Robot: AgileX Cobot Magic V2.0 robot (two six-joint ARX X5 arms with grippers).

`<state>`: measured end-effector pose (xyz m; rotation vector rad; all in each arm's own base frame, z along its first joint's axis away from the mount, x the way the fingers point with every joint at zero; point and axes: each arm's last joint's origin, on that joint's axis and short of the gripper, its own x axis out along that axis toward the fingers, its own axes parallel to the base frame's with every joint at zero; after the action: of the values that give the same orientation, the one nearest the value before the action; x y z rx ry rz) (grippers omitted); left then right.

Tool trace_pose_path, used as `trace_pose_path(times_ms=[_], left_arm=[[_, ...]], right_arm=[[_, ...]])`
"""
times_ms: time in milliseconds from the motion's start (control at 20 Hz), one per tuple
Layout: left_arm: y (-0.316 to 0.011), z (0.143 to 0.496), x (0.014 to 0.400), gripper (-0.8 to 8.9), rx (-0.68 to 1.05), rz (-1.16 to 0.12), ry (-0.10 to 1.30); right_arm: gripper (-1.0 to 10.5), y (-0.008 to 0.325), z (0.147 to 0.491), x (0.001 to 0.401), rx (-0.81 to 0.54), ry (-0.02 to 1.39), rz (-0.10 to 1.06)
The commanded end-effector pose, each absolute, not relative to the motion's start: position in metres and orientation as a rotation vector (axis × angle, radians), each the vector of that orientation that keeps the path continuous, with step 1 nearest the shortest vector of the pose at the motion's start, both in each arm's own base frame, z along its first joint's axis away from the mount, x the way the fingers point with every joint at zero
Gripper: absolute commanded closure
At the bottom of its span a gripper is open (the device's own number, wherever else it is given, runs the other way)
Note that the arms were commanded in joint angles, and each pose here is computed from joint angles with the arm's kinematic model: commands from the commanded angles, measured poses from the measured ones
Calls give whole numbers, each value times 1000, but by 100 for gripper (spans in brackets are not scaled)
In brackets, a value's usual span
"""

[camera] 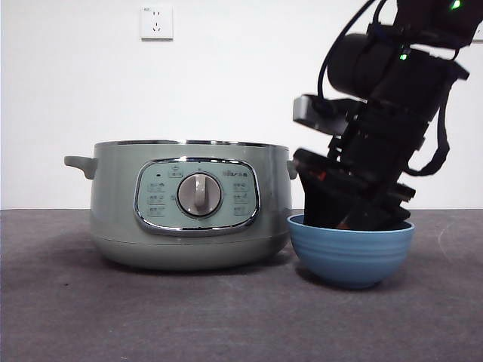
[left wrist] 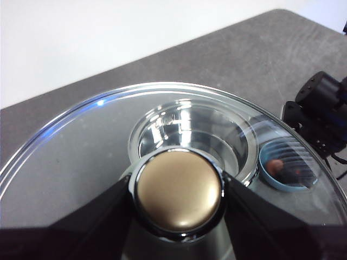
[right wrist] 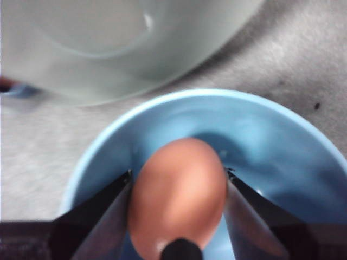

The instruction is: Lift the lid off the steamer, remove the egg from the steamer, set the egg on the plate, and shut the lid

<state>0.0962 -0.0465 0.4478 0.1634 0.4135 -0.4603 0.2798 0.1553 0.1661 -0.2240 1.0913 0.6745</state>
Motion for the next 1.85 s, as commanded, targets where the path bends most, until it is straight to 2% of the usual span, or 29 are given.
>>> trace_pose_path(times_ms=[50, 250, 300, 400, 500, 800, 1100, 1200, 1500, 1700, 1850], left_arm=[[-45, 457, 92, 822, 154, -465, 342], [-45, 457, 92, 822, 154, -465, 341], [-45, 457, 92, 822, 155, -466, 341], [-45, 457, 92, 822, 155, -466, 341], [-45, 457, 92, 822, 155, -466, 341], [-45, 457, 92, 822, 154, -467, 341], [-49, 458, 100, 822, 152, -474, 336], [-55, 458, 108, 822, 140, -528, 327], [-82, 450, 160, 822, 133, -607, 349], [-106, 429, 206, 822, 139, -626, 409], [-124, 409, 235, 822, 142, -638, 417]], right_arm=[[963, 156, 158, 281, -231, 1108, 660], [937, 157, 155, 281, -234, 1115, 664], [869, 158, 155, 280, -232, 1115, 670], [614, 159, 155, 279, -236, 1119, 673], [531, 161, 155, 278, -240, 1116, 681], [531, 160, 170, 276, -234, 1070, 686], [532, 145, 242, 250, -207, 858, 695], [532, 135, 273, 231, -183, 752, 697], [532, 101, 343, 169, -67, 471, 692], [532, 79, 366, 132, -26, 345, 671], [532, 69, 373, 114, 3, 301, 670]])
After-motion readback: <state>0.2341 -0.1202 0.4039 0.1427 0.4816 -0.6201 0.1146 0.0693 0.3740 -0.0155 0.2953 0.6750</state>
